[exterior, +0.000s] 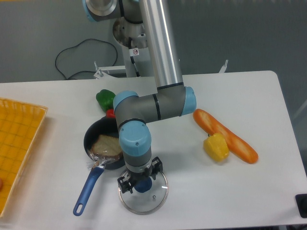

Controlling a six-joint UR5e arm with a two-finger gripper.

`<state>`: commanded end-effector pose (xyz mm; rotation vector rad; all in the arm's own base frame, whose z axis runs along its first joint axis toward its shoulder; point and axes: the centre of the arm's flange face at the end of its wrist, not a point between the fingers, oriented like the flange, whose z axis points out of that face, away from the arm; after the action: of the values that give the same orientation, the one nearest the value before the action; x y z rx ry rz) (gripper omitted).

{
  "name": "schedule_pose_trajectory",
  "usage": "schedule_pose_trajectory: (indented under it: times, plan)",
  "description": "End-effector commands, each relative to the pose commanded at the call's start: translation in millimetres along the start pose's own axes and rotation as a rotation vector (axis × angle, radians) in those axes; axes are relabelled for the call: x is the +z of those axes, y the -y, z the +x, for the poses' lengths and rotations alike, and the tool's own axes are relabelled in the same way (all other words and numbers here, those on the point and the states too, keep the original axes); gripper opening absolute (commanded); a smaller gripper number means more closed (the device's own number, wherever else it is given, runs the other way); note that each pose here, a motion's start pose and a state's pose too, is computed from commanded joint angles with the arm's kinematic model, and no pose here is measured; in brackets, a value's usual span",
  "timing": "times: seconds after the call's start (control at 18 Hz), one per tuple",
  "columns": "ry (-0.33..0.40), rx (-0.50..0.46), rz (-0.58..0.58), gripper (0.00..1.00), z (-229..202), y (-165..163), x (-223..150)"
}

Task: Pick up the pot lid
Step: 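Close the gripper around the blue lid knob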

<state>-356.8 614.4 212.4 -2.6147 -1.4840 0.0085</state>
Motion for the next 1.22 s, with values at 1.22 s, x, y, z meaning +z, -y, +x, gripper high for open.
schedule_pose_trajectory:
  times: [1.22]
  plan:
    - [-0.031, 0.004, 0.024, 0.62, 0.3, 6.1, -17.1]
